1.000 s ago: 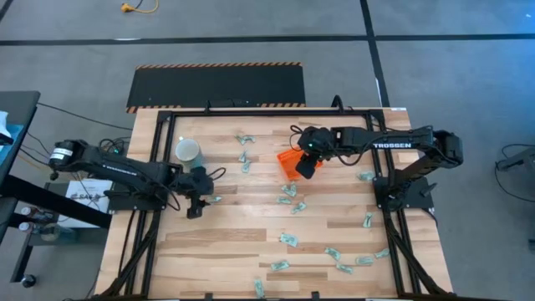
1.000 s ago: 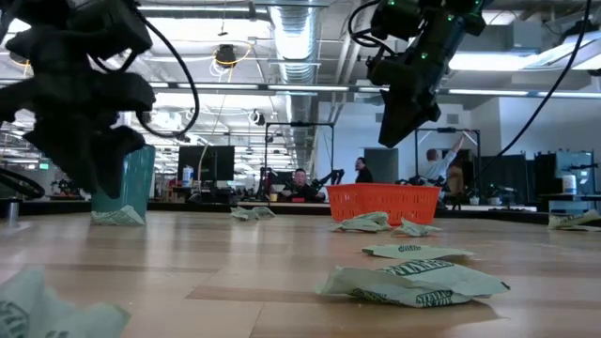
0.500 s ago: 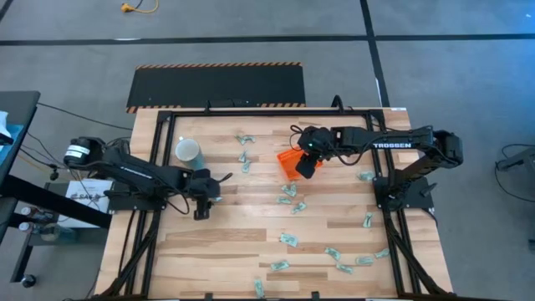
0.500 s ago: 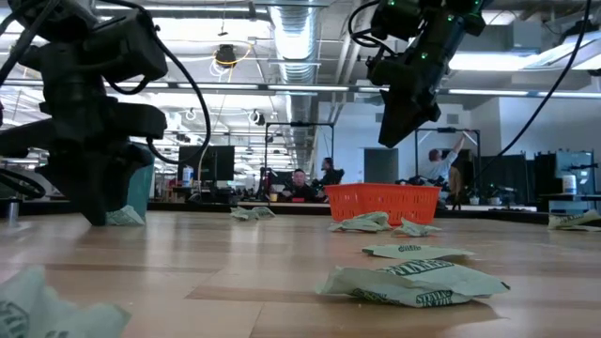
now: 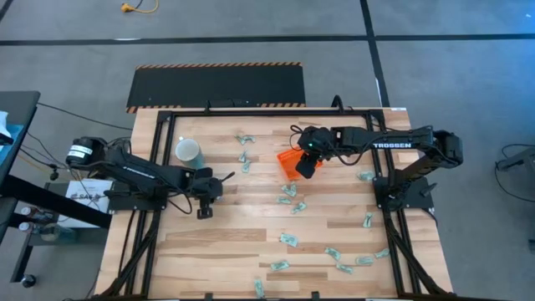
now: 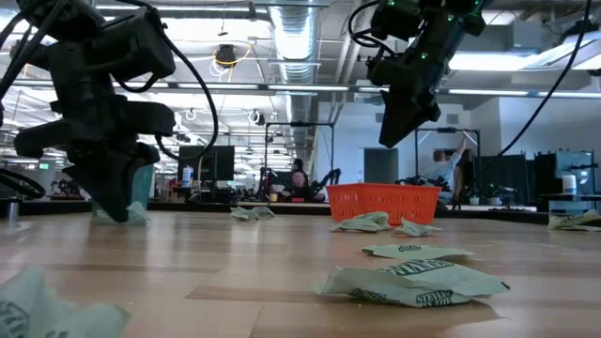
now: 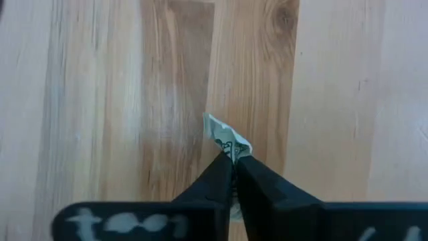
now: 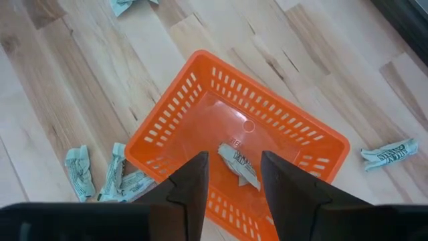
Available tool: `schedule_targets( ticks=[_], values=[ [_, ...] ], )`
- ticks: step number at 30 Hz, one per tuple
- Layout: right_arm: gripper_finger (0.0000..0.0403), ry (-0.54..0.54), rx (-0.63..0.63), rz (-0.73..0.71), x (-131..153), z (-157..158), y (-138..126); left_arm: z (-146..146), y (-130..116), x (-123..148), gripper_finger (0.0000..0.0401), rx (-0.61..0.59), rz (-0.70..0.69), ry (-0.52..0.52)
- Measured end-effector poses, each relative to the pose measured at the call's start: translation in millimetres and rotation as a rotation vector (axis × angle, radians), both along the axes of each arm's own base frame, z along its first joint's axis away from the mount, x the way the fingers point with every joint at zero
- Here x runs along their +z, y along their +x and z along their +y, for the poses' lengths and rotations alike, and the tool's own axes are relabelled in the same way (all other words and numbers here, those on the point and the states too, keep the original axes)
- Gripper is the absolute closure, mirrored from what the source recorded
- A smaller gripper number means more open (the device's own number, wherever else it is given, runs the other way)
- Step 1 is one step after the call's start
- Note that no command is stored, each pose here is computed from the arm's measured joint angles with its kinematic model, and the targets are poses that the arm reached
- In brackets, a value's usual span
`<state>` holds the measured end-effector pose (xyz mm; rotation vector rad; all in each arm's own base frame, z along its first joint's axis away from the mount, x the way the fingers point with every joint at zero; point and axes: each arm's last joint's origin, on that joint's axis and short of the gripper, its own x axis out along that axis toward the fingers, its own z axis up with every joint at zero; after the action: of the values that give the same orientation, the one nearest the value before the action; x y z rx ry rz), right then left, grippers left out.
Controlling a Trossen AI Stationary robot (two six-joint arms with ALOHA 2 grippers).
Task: Pick and place Stevia / Truvia into bins
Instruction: Put the stevia packet into the bin
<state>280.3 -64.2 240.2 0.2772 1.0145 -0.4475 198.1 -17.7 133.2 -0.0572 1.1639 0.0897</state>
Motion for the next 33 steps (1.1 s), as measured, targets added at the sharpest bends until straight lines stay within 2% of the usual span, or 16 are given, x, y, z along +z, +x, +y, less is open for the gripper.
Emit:
schedule_targets(
  ticks=[5, 11, 15, 18, 22, 25, 30, 33],
  values=[
    [0.0280, 0.000, 0.000, 0.000, 0.0, 0.0, 0.0, -0.6, 5.0, 4.2, 0.0395, -0.003, -0.038, -0.004],
    [0.0280, 0.003, 0.000, 0.012, -0.1, 0.3, -1.4, -0.8, 28.2, 35.1, 0.0399, -0.063, -0.144, 0.022],
    [0.0281, 0.010, 0.000, 0.045, -1.7, 0.9, -4.3, 8.3, 49.6, 65.6, 0.0400, -0.075, -0.293, 0.134],
    [0.0282, 0.016, 0.000, 0.072, -2.8, 1.4, -6.7, 21.8, 65.5, 88.0, 0.0401, -0.069, -0.466, 0.198],
    [0.0282, 0.025, -0.001, 0.116, -4.5, 2.3, -10.7, 46.4, 82.1, 106.3, 0.0401, -0.085, -0.667, 0.181],
    [0.0282, 0.032, -0.002, 0.146, -5.5, 2.9, -13.4, 65.9, 97.9, 105.9, 0.0401, -0.093, -0.715, 0.135],
    [0.0282, 0.042, -0.031, 0.160, -6.0, 3.8, -15.2, 93.2, 137.1, 94.6, 0.0401, -0.107, -0.681, 0.098],
    [0.0282, 0.009, -0.034, 0.204, -7.0, 7.4, -17.9, 104.9, 161.8, 89.1, 0.0401, -0.133, -0.645, 0.056]
  ],
)
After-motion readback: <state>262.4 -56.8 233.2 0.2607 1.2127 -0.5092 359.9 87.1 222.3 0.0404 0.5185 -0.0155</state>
